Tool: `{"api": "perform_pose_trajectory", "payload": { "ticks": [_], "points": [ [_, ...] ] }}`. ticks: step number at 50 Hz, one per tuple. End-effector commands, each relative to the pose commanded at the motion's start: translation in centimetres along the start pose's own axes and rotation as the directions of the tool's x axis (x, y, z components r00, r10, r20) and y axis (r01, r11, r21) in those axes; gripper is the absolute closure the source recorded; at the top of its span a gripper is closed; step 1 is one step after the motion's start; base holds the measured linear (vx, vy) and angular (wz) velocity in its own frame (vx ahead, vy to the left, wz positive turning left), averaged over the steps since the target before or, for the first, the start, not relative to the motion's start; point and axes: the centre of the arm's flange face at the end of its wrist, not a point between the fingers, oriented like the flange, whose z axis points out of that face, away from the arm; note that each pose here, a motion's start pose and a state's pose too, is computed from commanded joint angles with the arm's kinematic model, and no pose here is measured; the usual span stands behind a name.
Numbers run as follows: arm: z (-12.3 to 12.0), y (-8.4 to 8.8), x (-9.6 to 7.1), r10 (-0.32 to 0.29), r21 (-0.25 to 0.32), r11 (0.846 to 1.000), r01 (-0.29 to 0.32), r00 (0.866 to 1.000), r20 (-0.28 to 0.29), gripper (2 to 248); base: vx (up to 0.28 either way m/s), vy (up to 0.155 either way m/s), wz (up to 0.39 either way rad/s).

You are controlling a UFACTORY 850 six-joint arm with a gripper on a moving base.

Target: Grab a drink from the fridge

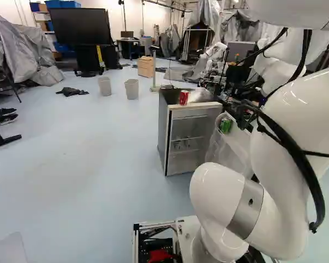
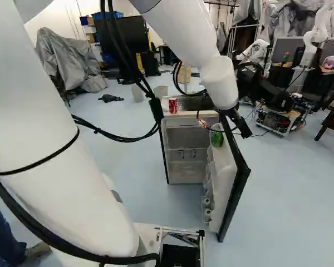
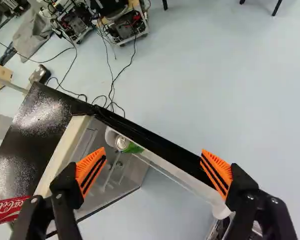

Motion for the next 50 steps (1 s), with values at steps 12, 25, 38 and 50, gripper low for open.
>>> {"api": "perform_pose_trajectory", "payload": {
  "ticks": [12,25,38,50],
  "points": [
    [0.4,1.5,1.3,0.047,-0.014,0.999,-0.047,0.999,0.011,3,0.0,0.0,0.0],
    [0.7,3.4,2.6,0.085,-0.035,0.996,-0.084,0.996,0.008,3,0.0,0.0,0.0],
    [0.6,5.4,3.5,0.124,-0.05,0.991,-0.122,0.992,0.03,3,0.0,0.0,0.0],
    [1.2,6.7,3.8,0.15,-0.061,0.987,-0.146,0.987,0.059,3,0.0,0.0,0.0]
  ]
}}
